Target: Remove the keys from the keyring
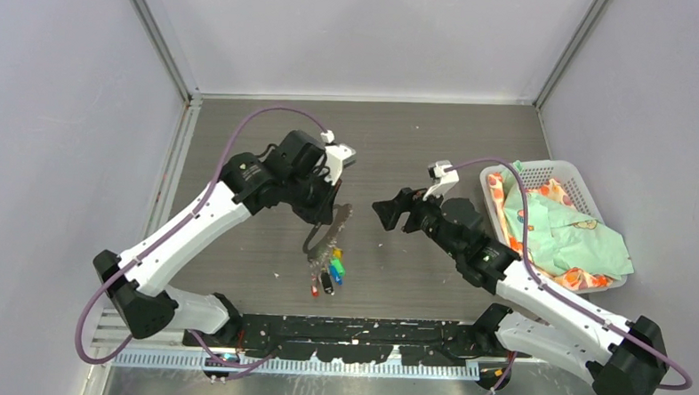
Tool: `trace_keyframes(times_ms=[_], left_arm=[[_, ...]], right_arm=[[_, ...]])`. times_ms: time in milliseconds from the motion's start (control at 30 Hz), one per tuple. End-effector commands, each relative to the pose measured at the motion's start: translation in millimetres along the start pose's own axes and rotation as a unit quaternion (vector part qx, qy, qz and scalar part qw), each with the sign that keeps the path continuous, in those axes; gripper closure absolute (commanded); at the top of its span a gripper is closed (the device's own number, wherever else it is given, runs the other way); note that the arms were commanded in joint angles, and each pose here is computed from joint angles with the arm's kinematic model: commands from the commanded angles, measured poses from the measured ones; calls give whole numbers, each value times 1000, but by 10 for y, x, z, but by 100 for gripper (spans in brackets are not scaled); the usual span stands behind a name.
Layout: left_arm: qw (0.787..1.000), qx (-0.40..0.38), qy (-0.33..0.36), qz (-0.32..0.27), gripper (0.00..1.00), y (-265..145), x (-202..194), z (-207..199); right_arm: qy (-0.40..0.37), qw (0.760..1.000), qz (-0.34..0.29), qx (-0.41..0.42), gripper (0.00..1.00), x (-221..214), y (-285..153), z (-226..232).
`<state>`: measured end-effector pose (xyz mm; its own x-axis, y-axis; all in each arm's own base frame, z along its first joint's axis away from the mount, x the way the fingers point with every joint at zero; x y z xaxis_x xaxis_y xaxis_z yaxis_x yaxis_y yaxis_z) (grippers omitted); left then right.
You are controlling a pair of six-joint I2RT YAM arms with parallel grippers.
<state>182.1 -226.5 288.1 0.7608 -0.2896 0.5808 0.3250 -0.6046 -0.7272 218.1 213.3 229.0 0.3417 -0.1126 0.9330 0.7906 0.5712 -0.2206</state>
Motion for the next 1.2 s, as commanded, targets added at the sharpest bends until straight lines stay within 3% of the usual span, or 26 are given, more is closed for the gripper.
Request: trace_keyframes(times_ms=[0,300,500,733,900,1167], left_arm=[[997,65,36,36,100,-237,-123,188],[996,15,82,44,100,-473,-99,9],[994,1,104,32,100,-599,66,-99],[993,-19,115,28,100,-645,220,-269],[991,-21,128,28,100,-618,311,-393],[988,-12,151,10,100,-595,474,-579]], right_arm=[[53,992,-97,66,17,288,-21,203],[62,980,-118,147,9,159,-298,323],[46,970,-127,201,13,270,-375,483],[11,946,-183,269,28,259,-391,610],[-20,935,-180,304,27,248,-265,721],[-78,932,-211,286,28,199,-239,635]])
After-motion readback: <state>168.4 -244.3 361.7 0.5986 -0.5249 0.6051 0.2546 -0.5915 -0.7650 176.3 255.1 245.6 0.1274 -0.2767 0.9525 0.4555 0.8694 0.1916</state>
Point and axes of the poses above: each gripper's point midway between its finger pads, its own y axis out along the fingers, its own z axis along the line the jaws close on, x = y × z, the point moved 4 cm from there along -y, back along the fingers, and after that the axes turned 9 degrees about -y, right-handed, at the moved point
